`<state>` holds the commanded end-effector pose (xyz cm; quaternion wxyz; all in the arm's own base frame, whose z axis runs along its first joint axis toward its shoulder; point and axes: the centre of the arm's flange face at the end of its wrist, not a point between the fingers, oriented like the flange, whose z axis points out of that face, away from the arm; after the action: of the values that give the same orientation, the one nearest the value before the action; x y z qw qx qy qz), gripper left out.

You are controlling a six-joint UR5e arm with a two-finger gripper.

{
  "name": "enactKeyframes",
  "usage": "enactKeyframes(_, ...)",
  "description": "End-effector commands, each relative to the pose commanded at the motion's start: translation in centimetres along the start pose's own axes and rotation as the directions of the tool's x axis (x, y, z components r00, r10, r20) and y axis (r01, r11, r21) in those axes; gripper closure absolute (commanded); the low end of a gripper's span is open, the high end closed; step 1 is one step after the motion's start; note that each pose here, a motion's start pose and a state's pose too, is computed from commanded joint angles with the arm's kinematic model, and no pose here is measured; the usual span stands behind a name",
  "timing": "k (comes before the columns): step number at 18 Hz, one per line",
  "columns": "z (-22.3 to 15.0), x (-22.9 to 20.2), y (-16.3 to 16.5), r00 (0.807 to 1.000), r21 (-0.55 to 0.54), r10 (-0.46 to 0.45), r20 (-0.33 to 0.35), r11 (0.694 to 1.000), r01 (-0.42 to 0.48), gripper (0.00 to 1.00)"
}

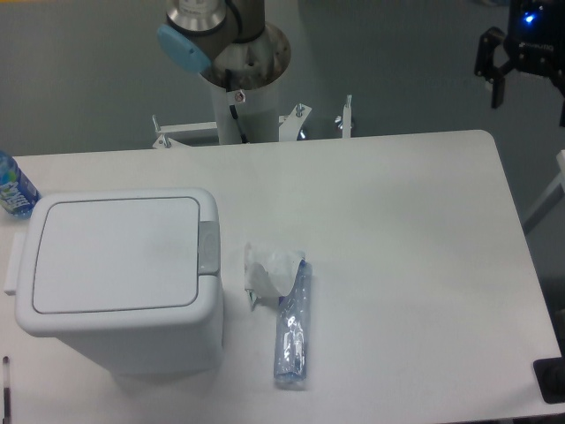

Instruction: Open the trash can

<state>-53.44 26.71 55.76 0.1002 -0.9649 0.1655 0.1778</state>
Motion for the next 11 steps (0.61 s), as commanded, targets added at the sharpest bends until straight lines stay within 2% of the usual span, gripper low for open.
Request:
enactKeyframes(3,0.1,0.1,0.0,1.0,-0.001,-0.006,-0.002,1.0,0.006,0.0)
enactKeyframes(7,0.2,-0.2,-0.2,0.996,0.005,-0.085,0.007,0.996,0.085,0.0)
enactKeyframes(9,0.3,-0.2,-1.4,0.995,0.012,-0.101,0.014,0.995,0.101,0.0)
enactKeyframes(11,0.6,-0.2,-3.2,0.985,0.029,-0.173,0.021,0.985,0.172,0.0)
